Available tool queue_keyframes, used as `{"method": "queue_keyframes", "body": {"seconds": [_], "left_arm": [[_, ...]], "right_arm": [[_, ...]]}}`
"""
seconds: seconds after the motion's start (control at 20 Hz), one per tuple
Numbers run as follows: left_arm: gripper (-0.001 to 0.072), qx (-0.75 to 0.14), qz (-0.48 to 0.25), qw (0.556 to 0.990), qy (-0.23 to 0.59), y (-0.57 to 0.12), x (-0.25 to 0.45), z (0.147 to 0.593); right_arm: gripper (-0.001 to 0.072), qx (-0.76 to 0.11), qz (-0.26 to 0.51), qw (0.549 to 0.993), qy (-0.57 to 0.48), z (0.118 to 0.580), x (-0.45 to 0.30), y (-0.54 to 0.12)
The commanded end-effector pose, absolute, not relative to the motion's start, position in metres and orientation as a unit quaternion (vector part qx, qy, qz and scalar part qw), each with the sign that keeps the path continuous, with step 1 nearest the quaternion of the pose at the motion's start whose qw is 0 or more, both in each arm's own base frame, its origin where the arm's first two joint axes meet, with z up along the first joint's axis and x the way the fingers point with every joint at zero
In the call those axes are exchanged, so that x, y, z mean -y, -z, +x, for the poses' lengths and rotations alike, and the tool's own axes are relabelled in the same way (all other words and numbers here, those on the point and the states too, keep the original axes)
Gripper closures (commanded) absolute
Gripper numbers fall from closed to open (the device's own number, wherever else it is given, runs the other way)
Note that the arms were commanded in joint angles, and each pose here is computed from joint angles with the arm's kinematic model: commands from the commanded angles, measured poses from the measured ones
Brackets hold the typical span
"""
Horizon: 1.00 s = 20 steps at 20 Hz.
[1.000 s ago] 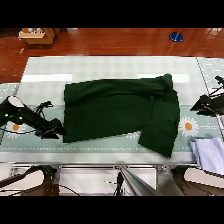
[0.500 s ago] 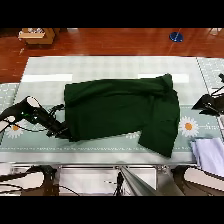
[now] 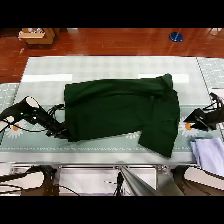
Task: Fold the shirts.
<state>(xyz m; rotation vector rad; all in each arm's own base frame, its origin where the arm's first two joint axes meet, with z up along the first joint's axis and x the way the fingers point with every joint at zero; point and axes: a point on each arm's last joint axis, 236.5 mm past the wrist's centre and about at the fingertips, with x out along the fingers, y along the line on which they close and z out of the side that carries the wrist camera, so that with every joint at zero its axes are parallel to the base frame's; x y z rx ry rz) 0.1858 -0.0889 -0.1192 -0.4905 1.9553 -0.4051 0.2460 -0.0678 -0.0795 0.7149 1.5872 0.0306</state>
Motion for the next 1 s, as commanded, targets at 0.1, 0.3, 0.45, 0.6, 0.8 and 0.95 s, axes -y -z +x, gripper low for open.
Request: {"method": "queue_keyframes", "body": {"seconds": [0.1,0.3,0.45,0.6,0.8,0.95], "left_arm": [[0.0678,-0.802,-0.201,0.538,0.161,0.125,0.086,0.196],[0.0678,-0.801,-0.199,0.54,0.162,0.126,0.086,0.197],[0.0679,-0.796,-0.2,0.546,0.168,0.124,0.084,0.199],[0.0679,-0.771,-0.203,0.576,0.18,0.101,0.077,0.219],[0.0679,-0.662,-0.226,0.688,0.192,0.026,0.069,0.281],[0.0679,-0.589,-0.241,0.743,0.206,-0.021,0.076,0.315]], "right_arm": [[0.0178,-0.678,0.318,0.663,-0.02,0.257,0.042,0.105],[0.0271,-0.671,0.299,0.678,-0.003,0.27,0.034,0.114],[0.0681,-0.678,0.294,0.673,-0.014,0.27,0.025,0.111],[0.0682,-0.666,0.27,0.695,-0.038,0.281,0.029,0.082],[0.0683,-0.55,0.246,0.798,-0.033,0.34,0.045,0.001],[0.0683,-0.488,0.255,0.833,-0.066,0.375,0.029,-0.039]]}}
